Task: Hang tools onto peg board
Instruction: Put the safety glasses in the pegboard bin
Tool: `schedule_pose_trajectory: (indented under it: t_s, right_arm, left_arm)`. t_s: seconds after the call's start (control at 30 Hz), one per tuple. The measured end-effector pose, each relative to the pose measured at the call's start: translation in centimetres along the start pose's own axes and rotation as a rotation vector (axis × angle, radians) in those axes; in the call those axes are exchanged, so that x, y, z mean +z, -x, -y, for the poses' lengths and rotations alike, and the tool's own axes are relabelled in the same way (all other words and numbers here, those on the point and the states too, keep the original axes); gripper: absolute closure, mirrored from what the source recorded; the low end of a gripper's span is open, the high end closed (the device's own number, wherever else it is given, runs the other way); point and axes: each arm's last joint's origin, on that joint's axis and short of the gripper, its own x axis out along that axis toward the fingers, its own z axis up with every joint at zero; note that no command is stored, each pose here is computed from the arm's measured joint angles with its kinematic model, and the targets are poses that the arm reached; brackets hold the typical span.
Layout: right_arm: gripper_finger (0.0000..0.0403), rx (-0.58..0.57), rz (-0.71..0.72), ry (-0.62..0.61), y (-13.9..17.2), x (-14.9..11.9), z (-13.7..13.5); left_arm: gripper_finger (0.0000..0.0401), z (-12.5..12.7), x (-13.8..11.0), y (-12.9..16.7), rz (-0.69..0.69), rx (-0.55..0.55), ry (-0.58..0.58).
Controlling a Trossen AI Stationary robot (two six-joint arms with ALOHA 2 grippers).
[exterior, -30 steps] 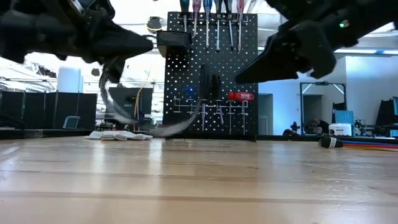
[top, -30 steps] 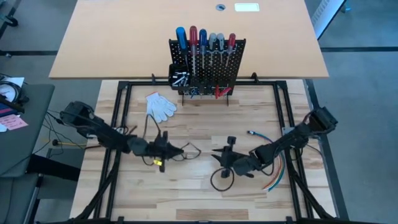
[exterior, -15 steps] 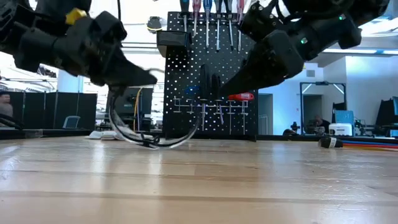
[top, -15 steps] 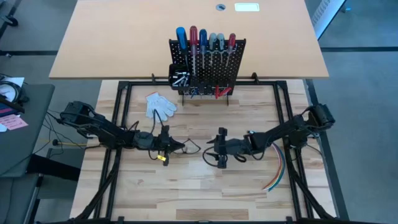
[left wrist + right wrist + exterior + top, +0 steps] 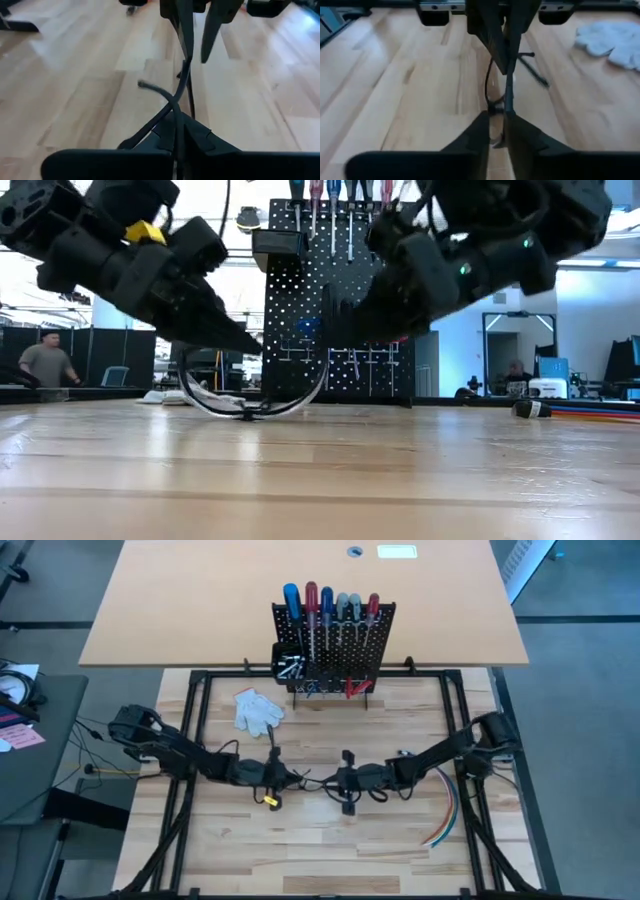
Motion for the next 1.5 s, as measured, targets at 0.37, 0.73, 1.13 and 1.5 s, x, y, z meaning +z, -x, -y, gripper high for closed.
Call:
schedule_pose_trajectory:
  t_s: [0.37, 0.73, 1.13, 1.5]
  right_arm:
    - [0.0398, -0.011, -0.099, -0.012, -1.5, -0.7, -0.3]
    - [0.0393, -0.015, -0.127, -0.006, -1.5, -1.1, -0.2]
    - [0.0384, -0.025, -0.096, 0.054, 0.0, 0.7, -0.8]
    - [0.0378, -0.032, -0.108, 0.048, 0.0, 0.7, -0.7]
  left_arm:
    - [0.0280, 0.8, 0.8, -1.6, -0.188, -0.032, -0.046]
    - [0.0222, 1.7, 3.3, 1.9, -0.203, -0.049, -0.062]
    - [0.0227, 3.8, 2.1, 5.4, -0.298, 0.102, -0.184]
    - [0.0227, 5.9, 1.6, 6.4, -0.278, 0.052, -0.101]
